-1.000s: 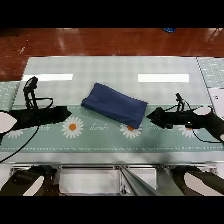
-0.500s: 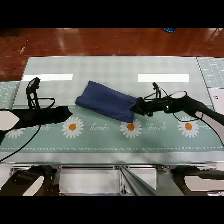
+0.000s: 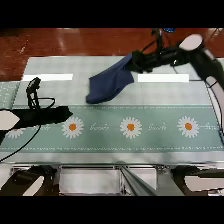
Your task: Fold the shirts.
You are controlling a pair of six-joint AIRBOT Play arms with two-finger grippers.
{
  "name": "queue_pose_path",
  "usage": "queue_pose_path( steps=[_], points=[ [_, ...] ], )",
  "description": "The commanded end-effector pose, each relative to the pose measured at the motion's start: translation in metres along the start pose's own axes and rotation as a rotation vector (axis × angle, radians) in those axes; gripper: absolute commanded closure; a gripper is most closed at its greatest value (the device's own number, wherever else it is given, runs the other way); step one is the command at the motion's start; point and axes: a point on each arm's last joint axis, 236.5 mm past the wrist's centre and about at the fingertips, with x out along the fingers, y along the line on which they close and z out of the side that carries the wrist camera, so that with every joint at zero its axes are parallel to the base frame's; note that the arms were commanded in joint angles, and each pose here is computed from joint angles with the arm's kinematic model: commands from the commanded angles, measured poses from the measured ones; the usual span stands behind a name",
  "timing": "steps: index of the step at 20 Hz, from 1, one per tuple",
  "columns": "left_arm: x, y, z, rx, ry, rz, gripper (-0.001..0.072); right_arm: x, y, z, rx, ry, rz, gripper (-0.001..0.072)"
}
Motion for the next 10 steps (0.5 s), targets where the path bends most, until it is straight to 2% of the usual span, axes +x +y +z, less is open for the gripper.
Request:
queue_pose_path(
  steps=[1,7,10],
  points=[
    [0.000,0.000,0.000,0.000,0.001,-0.001,0.0689,-0.062,0.021,0.047,-0.063,-0.104,-0.108,0.0688],
    [0.000,0.000,-0.001,0.000,0.005,-0.001,0.0689,-0.183,-0.025,0.062,0.067,-0.176,-0.224,0.0688],
    [0.000,0.000,-0.001,0.000,0.004,-0.001,0.0689,-0.247,-0.053,0.048,0.138,-0.216,-0.298,0.0688]
  ],
)
